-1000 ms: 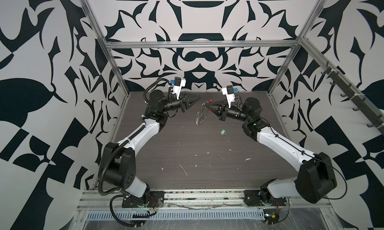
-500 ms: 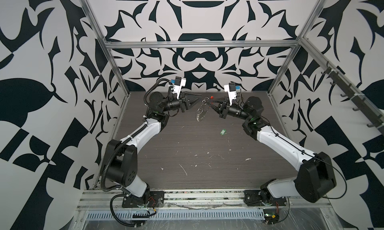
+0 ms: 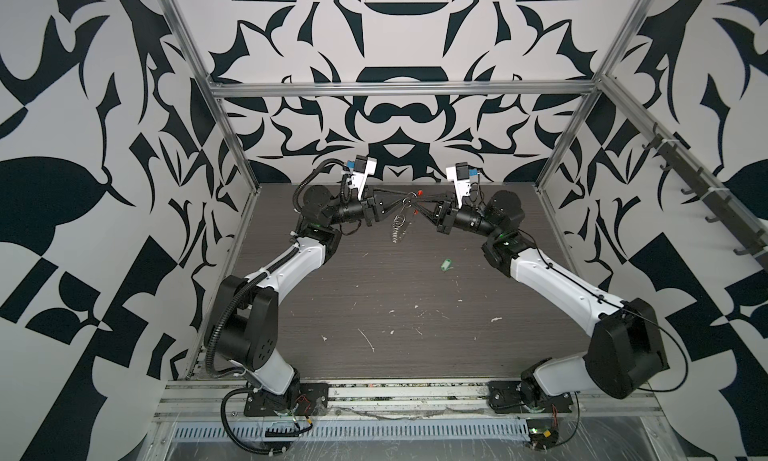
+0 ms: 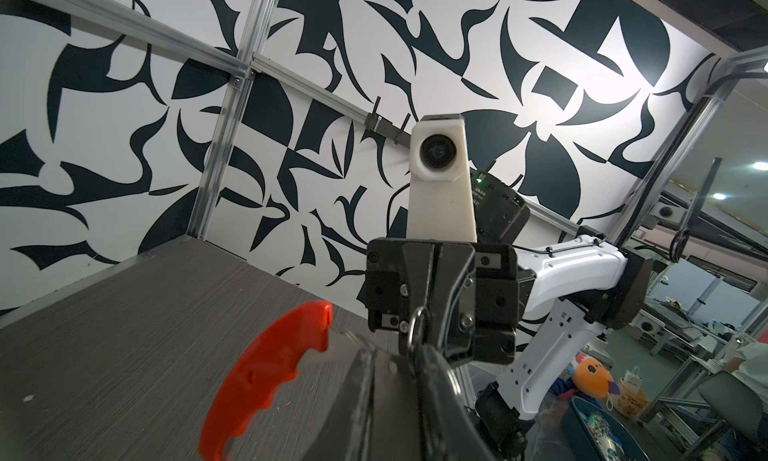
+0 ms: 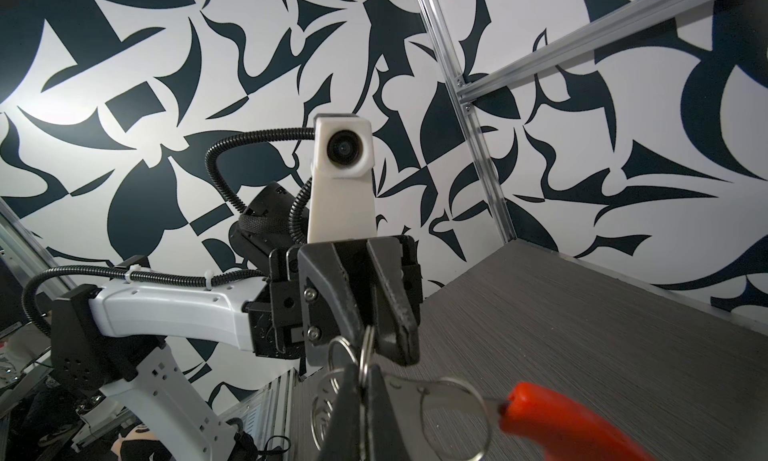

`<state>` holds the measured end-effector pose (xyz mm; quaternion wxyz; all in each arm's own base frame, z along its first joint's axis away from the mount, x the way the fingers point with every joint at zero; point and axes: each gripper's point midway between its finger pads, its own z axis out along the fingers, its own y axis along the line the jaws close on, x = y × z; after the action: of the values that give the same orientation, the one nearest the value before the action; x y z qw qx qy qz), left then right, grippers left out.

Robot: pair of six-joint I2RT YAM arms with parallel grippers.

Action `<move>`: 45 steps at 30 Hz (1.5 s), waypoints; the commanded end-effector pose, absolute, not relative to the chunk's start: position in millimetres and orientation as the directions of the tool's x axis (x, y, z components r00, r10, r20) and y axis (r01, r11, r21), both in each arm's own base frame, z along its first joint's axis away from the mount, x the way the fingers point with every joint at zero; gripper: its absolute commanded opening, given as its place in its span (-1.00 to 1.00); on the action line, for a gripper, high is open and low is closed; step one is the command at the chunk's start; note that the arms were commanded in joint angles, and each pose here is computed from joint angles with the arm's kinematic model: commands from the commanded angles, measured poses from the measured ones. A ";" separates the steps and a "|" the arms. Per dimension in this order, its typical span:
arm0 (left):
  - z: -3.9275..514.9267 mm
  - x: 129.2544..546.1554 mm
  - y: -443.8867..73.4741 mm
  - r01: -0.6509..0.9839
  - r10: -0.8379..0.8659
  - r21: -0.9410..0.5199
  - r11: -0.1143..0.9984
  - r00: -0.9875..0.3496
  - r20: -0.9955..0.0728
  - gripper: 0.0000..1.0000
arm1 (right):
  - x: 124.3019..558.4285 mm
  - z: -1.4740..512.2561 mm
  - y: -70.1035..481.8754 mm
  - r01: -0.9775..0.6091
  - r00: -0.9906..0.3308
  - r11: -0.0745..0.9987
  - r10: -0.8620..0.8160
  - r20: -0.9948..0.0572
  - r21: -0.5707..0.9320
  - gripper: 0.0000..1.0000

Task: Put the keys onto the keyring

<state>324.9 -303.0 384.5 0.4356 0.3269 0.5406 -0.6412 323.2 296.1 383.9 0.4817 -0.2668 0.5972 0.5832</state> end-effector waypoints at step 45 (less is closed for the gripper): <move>356.6 298.1 -310.8 0.994 0.037 -0.079 0.080 -0.082 -0.996 -1.00 | 367.3 329.8 218.5 -0.603 -0.441 0.738 0.007 -0.898 0.302 -0.29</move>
<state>309.1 -314.0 346.6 0.4538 0.4341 0.5782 -0.5208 346.4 238.6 333.0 0.4797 -0.2324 0.7576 0.3767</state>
